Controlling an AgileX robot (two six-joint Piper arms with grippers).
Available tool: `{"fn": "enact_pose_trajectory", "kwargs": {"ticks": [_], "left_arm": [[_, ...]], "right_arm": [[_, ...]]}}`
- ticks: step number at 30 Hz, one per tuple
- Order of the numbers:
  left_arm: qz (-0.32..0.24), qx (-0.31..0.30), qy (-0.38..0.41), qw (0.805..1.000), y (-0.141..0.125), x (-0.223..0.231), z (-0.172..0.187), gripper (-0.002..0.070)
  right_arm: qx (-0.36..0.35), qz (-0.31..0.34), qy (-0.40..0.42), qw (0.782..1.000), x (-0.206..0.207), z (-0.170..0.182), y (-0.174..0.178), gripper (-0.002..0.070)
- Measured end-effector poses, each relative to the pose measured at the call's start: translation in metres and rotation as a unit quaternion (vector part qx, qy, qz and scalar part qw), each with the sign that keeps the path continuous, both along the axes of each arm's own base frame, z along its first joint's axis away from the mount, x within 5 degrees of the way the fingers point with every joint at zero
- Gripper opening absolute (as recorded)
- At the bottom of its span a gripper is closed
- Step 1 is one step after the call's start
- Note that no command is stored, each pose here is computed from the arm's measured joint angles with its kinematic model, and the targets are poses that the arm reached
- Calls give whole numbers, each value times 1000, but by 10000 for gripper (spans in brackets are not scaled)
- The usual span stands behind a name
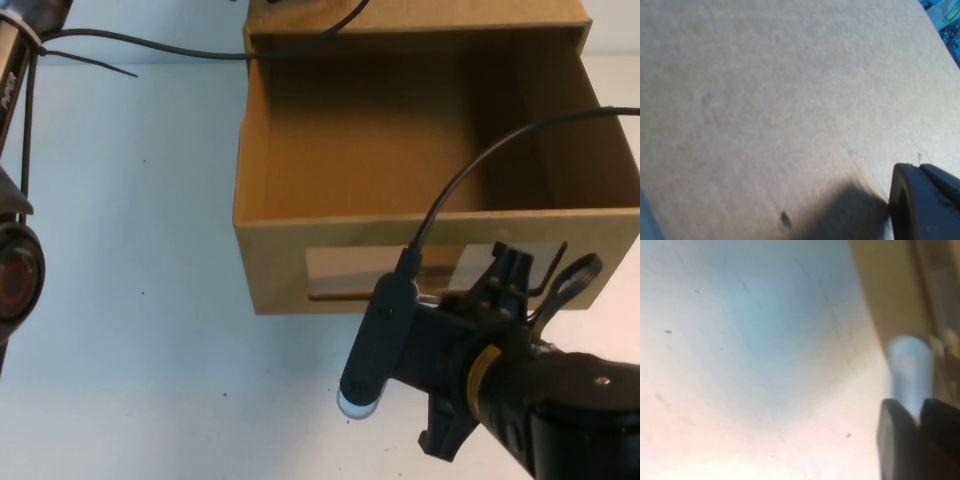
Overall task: Open the shoe box
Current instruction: 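Pull the top drawer of the cardboard box fully open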
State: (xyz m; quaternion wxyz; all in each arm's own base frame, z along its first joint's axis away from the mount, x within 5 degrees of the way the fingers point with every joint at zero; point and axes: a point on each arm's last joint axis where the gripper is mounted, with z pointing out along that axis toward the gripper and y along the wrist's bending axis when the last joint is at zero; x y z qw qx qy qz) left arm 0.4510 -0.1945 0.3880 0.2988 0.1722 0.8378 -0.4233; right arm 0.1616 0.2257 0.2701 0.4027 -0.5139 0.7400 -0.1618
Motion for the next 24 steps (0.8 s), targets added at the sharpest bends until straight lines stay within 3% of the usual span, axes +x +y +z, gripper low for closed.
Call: {"fn": "enact_pose_trajectory", "kwargs": {"ticks": [6,10,18,24], "left_arm": [[0,0,0,1000,0,0,0,-4],[-1,-2,0,1000,1,0,0,-4],[1,18,-36,999,6,-8,18,-4],[9,7,-132,991,19,-46,85,-4]], "right_arm": [[52,-32,29,998,-5,19,-5,242],[62,-51,66,995,-12,32,-13,286],[111,-47,155,981,-35,71,-30,253],[178,-40,151,972,-48,110,-53,173]]}}
